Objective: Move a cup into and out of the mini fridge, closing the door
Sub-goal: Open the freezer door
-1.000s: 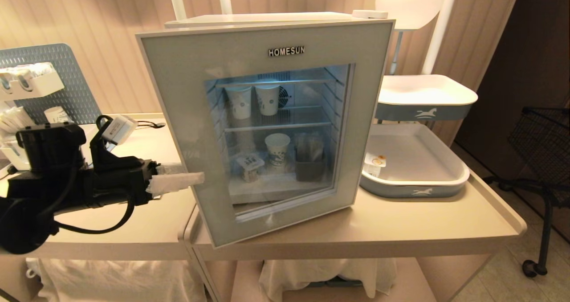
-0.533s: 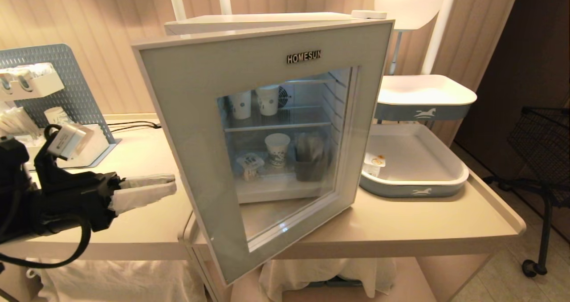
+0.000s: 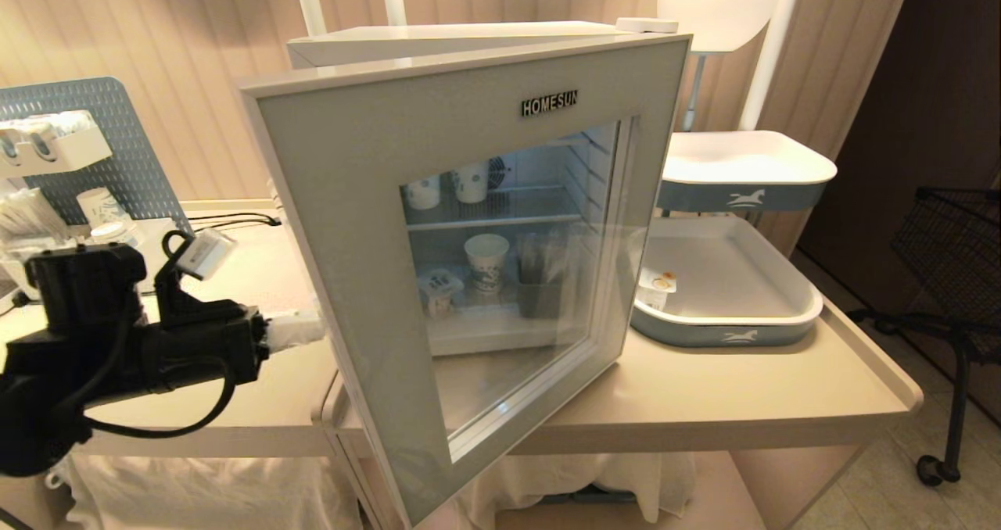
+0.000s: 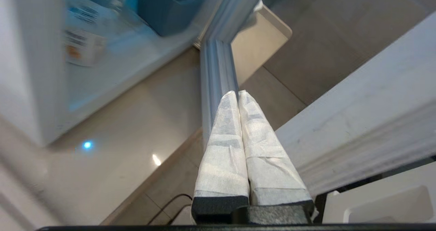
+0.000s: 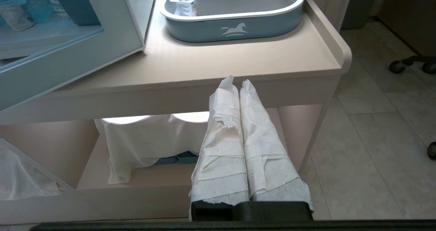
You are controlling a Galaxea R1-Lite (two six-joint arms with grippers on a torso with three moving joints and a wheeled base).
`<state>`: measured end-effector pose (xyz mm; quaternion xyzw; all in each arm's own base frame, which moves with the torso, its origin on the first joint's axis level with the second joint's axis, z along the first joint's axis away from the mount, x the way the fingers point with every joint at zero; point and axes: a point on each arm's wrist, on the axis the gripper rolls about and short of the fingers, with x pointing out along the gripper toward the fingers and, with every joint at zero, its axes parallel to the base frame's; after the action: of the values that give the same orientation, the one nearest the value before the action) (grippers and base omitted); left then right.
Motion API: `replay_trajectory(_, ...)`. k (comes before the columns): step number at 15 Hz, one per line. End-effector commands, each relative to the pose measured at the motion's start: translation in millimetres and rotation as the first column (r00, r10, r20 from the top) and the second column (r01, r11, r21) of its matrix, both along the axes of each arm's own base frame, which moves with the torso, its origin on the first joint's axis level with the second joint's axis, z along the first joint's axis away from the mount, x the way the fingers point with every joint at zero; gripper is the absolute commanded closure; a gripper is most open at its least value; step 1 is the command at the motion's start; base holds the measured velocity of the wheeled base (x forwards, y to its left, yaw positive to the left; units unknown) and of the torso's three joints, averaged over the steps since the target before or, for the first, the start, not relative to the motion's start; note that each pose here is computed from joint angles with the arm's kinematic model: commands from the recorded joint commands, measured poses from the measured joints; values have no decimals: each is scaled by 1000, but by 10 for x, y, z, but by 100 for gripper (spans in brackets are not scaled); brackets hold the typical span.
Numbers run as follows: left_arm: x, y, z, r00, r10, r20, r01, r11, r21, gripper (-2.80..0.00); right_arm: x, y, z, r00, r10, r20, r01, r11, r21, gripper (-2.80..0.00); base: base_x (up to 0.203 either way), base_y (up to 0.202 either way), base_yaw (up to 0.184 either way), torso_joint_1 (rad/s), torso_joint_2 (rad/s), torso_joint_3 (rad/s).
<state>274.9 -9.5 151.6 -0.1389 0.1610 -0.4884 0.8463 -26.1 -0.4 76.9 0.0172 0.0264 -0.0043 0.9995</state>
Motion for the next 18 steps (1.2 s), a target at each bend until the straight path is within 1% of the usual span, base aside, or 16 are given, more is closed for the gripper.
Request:
replay_trajectory(1,75,-237,-116,997,-65,-37,65,998,5,0,2,0,-4,1000,0,-4,0,1000,0,0,0,0,0,0,0,0)
replay_trajectory(4,11,-611,-129,983,-176,-43,177,984,13,0,1,0,0,1000,0,-2,0,1000,0,0,0,0,0,0,0,0)
replay_trajectory(7,-235,-839,4,962,-274,-2,274,962,13,0,1,0,0,1000,0,-2,0,1000,0,0,0,0,0,0,0,0)
replay_trajectory(9,-409,-1031,112,933,-359,34,359,933,13,0,1,0,0,1000,0,-2,0,1000,0,0,0,0,0,0,0,0)
replay_trajectory(11,-562,-1237,185,892,-447,60,447,894,13,0,1,0,0,1000,0,-2,0,1000,0,0,0,0,0,0,0,0)
replay_trajectory(12,-641,-1337,208,869,-490,65,491,871,13,0,1,0,0,1000,0,-2,0,1000,0,0,0,0,0,0,0,0)
replay_trajectory(13,-680,-1374,221,859,-508,66,508,861,13,0,1,0,0,1000,0,-2,0,1000,0,0,0,0,0,0,0,0)
replay_trajectory(14,-749,-1449,205,839,-542,56,542,840,14,0,1,0,0,1000,0,-2,0,1000,0,0,0,0,0,0,0,0)
replay_trajectory(15,-799,-1479,168,828,-559,39,559,829,17,0,1,0,0,1000,0,-2,0,1000,0,0,0,0,0,0,0,0)
replay_trajectory(18,-782,-1476,154,833,-552,35,552,834,19,0,1,0,0,1000,0,-2,0,1000,0,0,0,0,0,0,0,0)
